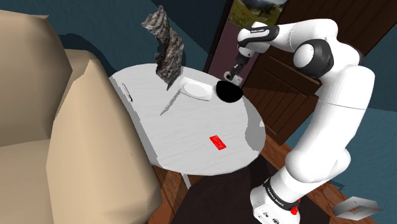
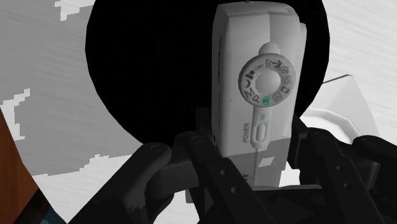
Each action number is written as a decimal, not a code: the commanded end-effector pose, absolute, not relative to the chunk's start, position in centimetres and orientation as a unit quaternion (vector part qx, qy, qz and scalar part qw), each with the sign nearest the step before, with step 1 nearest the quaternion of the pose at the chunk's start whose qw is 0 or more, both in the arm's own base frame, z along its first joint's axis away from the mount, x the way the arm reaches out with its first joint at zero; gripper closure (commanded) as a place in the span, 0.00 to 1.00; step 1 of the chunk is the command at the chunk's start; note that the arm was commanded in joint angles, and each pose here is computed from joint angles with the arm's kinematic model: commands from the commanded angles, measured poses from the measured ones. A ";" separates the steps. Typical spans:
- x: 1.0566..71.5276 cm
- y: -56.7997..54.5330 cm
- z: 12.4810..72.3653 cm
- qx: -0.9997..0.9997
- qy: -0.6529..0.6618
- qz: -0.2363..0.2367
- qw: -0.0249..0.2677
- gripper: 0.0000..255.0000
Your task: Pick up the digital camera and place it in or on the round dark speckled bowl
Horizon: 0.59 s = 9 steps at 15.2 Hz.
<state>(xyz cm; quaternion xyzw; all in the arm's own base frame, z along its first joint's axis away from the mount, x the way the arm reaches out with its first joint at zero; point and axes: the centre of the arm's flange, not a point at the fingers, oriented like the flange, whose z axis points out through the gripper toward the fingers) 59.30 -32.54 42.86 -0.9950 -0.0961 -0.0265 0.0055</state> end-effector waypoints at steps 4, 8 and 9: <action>59.3 -32.6 40.2 -0.995 -0.096 -0.027 0.005 1.00; 59.3 -32.6 38.4 -0.995 -0.096 -0.027 0.005 1.00; 59.3 -32.6 38.4 -0.995 -0.096 -0.027 0.005 1.00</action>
